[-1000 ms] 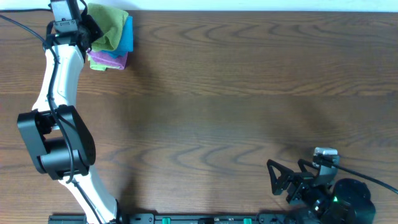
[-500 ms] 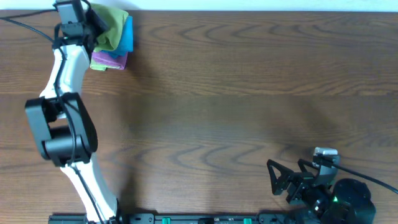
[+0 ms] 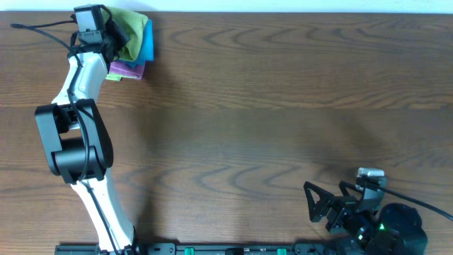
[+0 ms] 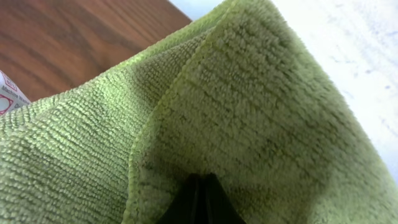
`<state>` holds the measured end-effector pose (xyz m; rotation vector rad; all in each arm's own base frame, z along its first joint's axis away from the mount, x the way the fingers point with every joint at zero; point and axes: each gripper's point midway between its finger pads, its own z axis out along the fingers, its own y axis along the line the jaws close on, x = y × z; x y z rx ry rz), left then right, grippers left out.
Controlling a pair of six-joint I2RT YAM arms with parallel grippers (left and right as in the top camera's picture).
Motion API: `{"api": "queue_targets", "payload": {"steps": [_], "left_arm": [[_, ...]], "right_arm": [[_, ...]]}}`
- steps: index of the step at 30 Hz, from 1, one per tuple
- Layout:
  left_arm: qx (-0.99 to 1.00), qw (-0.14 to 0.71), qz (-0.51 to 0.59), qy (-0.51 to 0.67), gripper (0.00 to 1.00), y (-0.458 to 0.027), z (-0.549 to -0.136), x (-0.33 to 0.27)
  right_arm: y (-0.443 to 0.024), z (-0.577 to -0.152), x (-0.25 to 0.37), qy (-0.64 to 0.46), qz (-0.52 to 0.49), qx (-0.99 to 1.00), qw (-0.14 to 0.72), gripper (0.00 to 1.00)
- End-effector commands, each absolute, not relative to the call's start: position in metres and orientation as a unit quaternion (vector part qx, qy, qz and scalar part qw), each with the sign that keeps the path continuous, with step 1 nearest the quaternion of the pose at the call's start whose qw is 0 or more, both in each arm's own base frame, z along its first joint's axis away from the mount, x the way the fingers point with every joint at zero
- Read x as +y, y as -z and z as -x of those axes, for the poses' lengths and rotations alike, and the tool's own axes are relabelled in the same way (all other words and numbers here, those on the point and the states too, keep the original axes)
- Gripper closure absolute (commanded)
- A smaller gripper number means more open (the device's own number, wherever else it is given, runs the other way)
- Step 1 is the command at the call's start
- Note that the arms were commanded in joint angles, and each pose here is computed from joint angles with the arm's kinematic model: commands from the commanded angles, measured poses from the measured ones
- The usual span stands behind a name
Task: Fold the cloth
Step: 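Lower the green cloth onto the stack top and adjust it with the left gripper, then open the left gripper and pull the left arm back from the stack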
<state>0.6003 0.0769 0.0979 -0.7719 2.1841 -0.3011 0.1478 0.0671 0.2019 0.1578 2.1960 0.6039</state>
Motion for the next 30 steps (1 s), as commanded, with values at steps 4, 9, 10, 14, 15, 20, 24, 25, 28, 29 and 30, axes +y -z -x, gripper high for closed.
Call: {"api": "queue_targets", "payload": {"steps": [4,9,10,14,15,20,24,25,28,29,30], "left_arm": [[0.861,0.391,0.300,0.123,0.94,-0.100,-0.603,0.075],[0.861,0.393,0.293,0.136,0.94,-0.104,-0.604,0.070],[0.860,0.395,0.291,0.140,0.94,-0.106,-0.605,0.070],[0.855,0.417,0.267,0.156,0.84,-0.134,-0.611,0.066],[0.854,0.424,0.256,0.159,0.81,-0.144,-0.612,0.065],[0.852,0.446,0.228,0.153,0.45,-0.188,-0.604,0.062],[0.860,0.447,0.202,0.137,0.05,-0.215,-0.586,0.060],[0.863,0.445,0.198,0.133,0.05,-0.221,-0.580,0.059],[0.871,0.437,0.185,0.125,0.05,-0.238,-0.560,0.057],[0.874,0.432,0.183,0.123,0.05,-0.243,-0.553,0.056],[0.877,0.429,0.179,0.120,0.05,-0.249,-0.546,0.055]], "right_arm": [[-0.200,-0.148,0.066,-0.243,-0.072,0.874,0.414,0.01],[-0.200,-0.148,0.066,-0.243,-0.072,0.874,0.414,0.01],[-0.200,-0.148,0.066,-0.243,-0.072,0.874,0.414,0.01],[-0.200,-0.148,0.066,-0.243,-0.072,0.874,0.414,0.01],[-0.200,-0.148,0.066,-0.243,-0.072,0.874,0.414,0.01],[-0.200,-0.148,0.066,-0.243,-0.072,0.874,0.414,0.01],[-0.200,-0.148,0.066,-0.243,-0.072,0.874,0.414,0.01],[-0.200,-0.148,0.066,-0.243,-0.071,0.874,0.414,0.01],[-0.200,-0.148,0.067,-0.243,-0.071,0.874,0.414,0.01],[-0.200,-0.148,0.066,-0.243,-0.072,0.874,0.414,0.01],[-0.200,-0.148,0.066,-0.243,-0.072,0.874,0.414,0.01]]}}
